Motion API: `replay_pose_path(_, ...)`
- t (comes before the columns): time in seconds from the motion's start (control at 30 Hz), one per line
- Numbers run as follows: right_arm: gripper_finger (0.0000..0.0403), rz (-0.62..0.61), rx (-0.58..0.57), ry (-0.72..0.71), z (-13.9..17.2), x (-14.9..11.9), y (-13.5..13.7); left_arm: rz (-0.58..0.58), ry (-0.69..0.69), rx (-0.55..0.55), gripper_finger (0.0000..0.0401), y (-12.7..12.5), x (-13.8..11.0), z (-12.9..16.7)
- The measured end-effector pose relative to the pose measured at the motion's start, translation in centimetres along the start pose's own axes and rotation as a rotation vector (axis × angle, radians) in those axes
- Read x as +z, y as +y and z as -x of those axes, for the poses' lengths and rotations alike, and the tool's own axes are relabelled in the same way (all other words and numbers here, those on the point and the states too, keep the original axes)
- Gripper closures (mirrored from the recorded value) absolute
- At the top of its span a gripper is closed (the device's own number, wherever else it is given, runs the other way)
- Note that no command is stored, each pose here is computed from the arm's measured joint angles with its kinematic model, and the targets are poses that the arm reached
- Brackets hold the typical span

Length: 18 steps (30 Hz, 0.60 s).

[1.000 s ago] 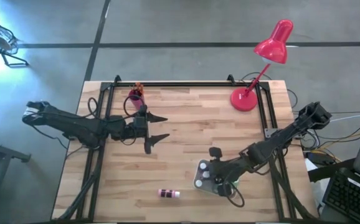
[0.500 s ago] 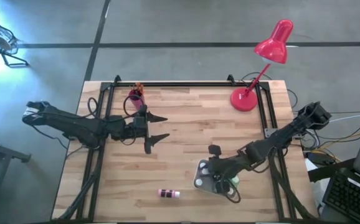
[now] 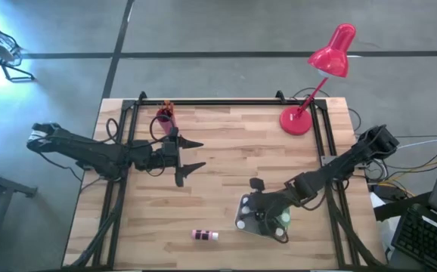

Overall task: Pick & Place Paint Supplies
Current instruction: Put the pink paint bottle into the white bin

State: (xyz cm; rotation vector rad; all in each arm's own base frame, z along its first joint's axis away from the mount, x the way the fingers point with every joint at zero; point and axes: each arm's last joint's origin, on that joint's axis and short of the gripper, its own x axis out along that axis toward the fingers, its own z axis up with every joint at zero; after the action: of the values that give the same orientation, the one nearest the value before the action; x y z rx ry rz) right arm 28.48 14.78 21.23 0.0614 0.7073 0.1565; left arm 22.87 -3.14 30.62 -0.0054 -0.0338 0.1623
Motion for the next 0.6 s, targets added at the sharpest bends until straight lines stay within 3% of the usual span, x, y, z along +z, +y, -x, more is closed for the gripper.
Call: replay_pose_path(0.6, 0.0292, 0.005, -0.018, 0.134, 0.4, 1.4, -0.2, -0.001, 0.002, 0.001, 0.0094, 0.0, 0.0, 0.0)
